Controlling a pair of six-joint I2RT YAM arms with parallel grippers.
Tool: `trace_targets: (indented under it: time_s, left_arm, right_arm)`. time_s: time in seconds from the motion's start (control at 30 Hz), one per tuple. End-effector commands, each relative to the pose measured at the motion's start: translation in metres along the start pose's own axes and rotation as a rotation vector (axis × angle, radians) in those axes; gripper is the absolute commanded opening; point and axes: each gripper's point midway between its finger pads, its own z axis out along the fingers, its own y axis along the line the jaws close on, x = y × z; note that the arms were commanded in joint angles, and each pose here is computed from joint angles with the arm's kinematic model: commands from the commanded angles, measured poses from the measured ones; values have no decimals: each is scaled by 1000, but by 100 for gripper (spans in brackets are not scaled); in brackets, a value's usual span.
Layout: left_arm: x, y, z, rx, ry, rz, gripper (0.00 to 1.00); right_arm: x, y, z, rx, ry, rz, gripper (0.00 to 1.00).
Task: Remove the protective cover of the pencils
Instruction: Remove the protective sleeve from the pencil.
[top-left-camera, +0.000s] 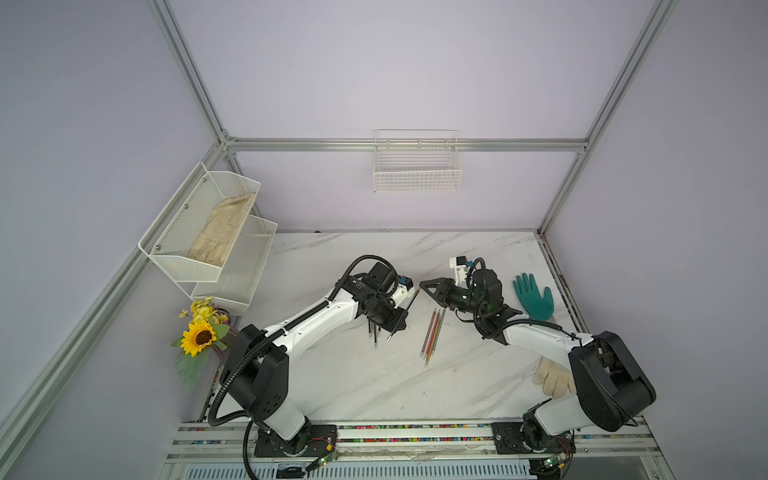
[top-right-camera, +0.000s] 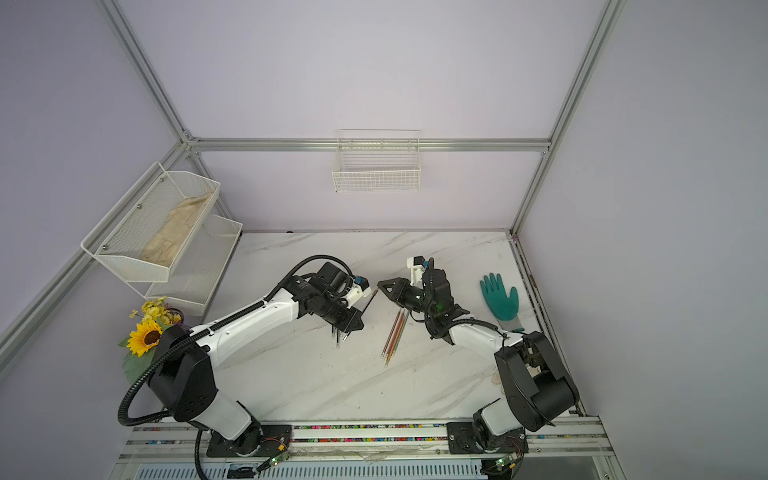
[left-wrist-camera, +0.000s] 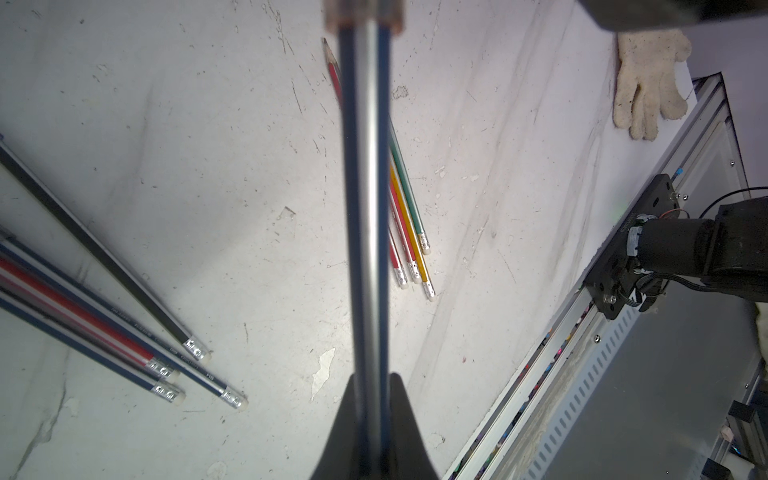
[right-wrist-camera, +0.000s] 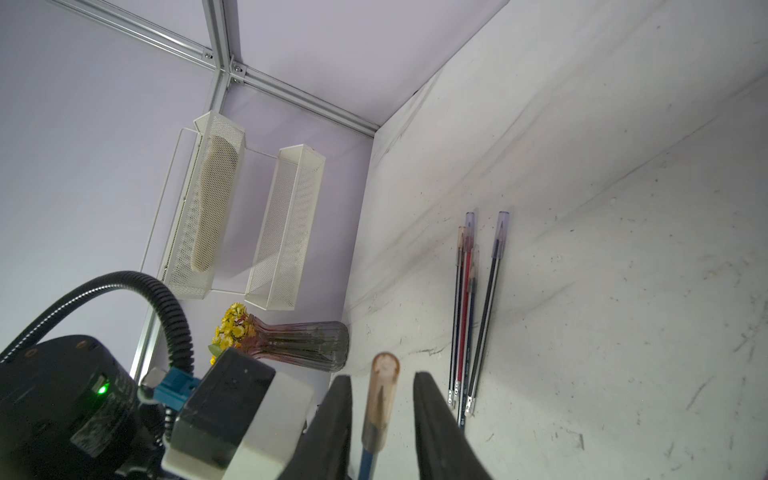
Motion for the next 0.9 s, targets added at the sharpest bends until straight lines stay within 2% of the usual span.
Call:
trace_targets:
  time_s: [0.0,0.37,0.57,0.67,0.8,0.87]
  left_arm:
    - [-30,-19,-30,37,-120,75,0]
    - [-29,-21,-28,50,-115,76,0]
    - [-29,-21,-27,54,-112,74,0]
    - [-29,-23,-28,61,-112,74,0]
    - [-28,-23,-27,63,-109,72,0]
    - [-29,-22,-27,62,-110,72,0]
  right_arm:
    - [-11,8,-1,-10,-35,3,29]
    - [-15,14,6,-51,-33,14,29]
    - [-18,18,7,-57,-40,9,24]
    - [-19,19,7,-59,-42,8,19]
    - [-20,19,6,-56,-47,6,3]
    - [-22,18,5,-51,-49,6,0]
